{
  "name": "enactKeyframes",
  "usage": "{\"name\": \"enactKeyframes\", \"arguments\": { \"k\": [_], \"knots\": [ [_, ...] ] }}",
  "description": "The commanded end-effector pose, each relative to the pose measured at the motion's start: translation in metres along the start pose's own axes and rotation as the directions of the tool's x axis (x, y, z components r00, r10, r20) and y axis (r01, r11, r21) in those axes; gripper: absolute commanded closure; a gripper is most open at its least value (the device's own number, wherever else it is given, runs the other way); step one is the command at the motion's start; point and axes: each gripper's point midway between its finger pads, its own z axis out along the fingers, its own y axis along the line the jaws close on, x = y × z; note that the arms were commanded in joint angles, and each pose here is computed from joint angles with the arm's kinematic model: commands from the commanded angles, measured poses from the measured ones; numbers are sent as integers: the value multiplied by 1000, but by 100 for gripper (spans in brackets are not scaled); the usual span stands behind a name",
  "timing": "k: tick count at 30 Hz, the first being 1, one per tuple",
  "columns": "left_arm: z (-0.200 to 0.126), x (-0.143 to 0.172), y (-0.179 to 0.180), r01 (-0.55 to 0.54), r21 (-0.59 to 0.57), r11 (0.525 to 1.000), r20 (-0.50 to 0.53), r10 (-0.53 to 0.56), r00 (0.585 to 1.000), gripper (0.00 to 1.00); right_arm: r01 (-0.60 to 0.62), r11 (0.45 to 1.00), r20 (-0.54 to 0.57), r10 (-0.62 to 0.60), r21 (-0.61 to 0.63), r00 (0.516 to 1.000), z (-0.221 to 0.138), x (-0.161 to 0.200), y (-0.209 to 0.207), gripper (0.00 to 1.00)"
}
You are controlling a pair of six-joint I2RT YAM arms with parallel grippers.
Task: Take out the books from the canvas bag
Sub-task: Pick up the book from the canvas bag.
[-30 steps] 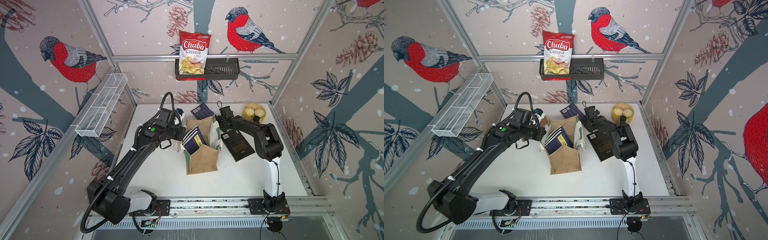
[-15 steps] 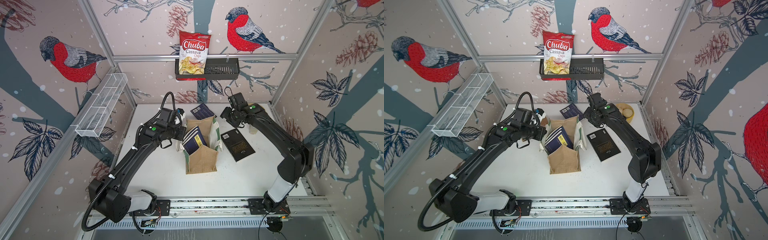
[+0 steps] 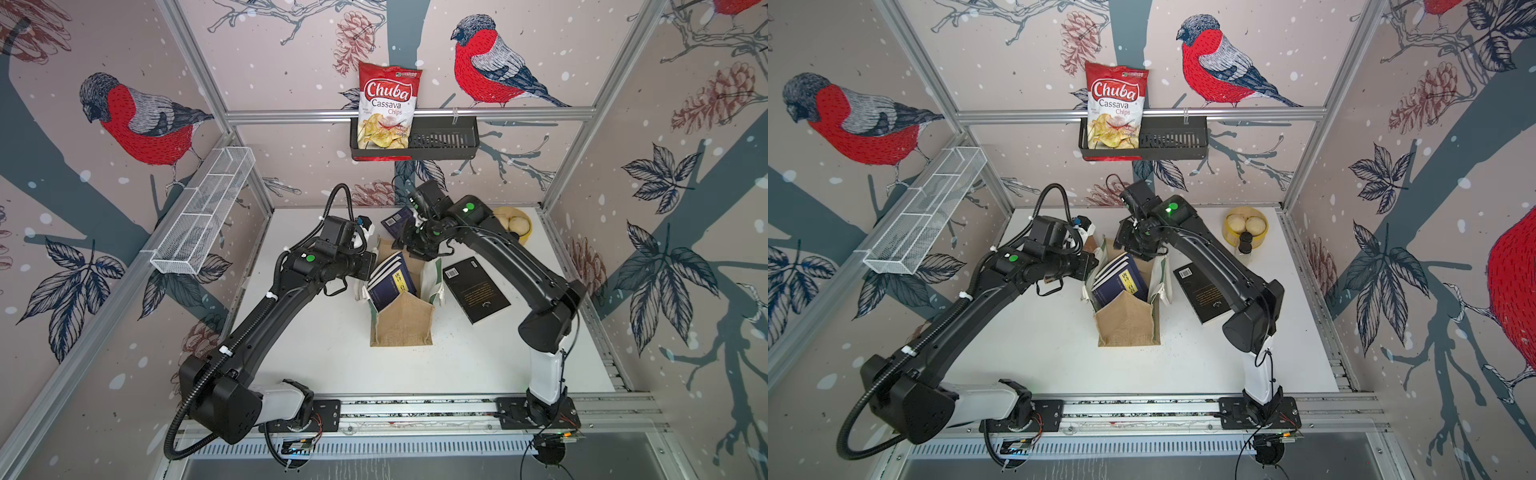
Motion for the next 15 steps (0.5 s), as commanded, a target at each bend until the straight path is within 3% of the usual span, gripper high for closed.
{"name": "enactKeyframes", "arguments": {
  "k": [1,15],
  "knots": [
    [-3,-11,-10,5,49,999,52,-7,999,100,19,998,-101,-13,61,995,17,22,-12,44],
    [-1,-4,-17,17,91,996,47,-22,999,100,-30,998,-120,37,56,992,59,25,-24,50]
  ]
}}
